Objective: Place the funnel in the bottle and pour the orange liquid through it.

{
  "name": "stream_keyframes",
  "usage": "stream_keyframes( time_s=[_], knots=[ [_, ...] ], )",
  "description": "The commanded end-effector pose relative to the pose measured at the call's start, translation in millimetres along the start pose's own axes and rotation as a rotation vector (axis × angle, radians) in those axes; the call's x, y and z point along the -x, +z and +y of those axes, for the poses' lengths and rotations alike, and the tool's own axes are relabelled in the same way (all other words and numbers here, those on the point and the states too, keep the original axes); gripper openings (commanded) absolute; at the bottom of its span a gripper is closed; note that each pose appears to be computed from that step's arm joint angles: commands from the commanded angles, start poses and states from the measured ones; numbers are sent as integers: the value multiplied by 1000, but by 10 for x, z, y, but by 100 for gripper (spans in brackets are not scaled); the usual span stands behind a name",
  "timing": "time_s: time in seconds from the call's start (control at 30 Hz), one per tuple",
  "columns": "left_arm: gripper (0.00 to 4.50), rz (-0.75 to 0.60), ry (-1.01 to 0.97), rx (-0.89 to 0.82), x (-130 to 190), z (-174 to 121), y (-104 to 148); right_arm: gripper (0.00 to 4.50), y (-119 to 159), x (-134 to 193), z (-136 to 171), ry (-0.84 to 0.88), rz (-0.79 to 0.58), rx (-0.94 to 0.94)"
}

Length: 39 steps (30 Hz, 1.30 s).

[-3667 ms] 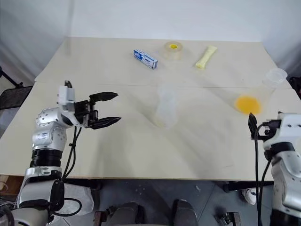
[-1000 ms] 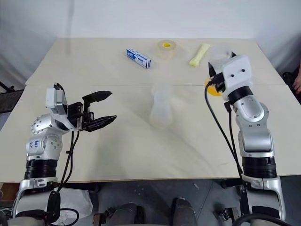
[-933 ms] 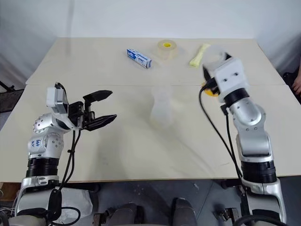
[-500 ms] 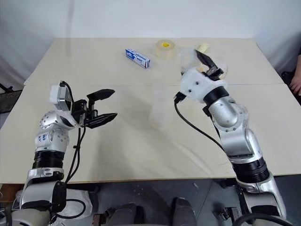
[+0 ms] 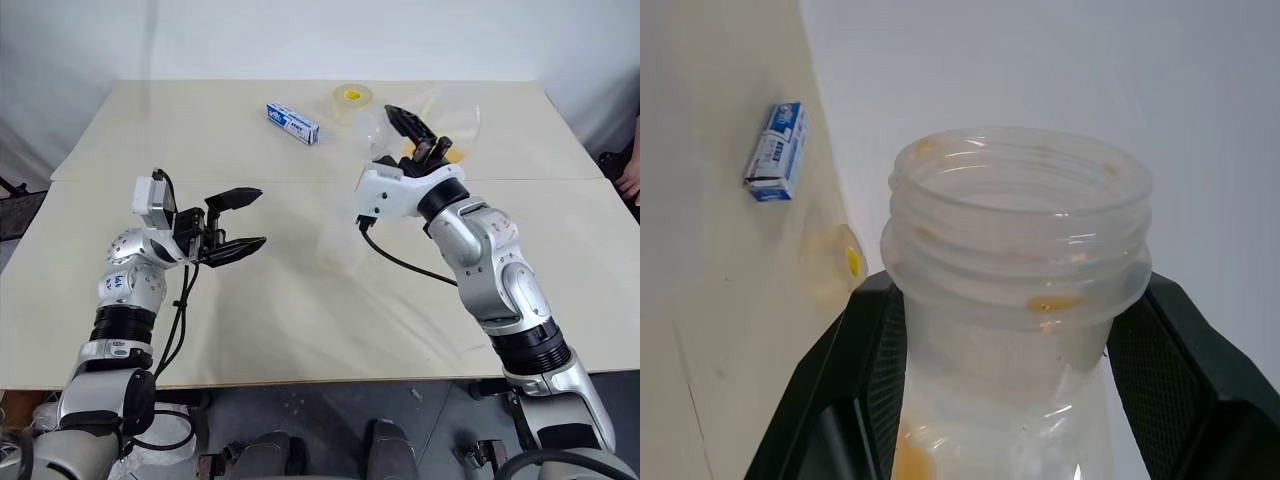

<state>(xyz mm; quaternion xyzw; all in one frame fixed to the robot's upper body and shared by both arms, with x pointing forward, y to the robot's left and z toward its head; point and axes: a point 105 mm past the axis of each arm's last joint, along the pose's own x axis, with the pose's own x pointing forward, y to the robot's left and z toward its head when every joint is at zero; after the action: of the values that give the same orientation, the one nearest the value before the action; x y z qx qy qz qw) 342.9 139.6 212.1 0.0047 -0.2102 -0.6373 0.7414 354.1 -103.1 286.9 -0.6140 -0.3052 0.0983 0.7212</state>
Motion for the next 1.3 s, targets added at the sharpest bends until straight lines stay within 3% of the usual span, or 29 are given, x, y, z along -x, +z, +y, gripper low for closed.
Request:
stream_keyframes(
  time_s=[0.03, 0.6, 1.3],
  knots=[
    [450, -13, -15, -49, -28, 15, 89, 245, 52, -5, -169, -47, -37, 92],
    [450, -10, -21, -59, -24, 22, 96, 245, 33, -15, -83, -23, -90, 322],
    [450, -12, -16, -63, 42, -10, 113, 245, 12, 14, -67, -26, -130, 446]
  ],
)
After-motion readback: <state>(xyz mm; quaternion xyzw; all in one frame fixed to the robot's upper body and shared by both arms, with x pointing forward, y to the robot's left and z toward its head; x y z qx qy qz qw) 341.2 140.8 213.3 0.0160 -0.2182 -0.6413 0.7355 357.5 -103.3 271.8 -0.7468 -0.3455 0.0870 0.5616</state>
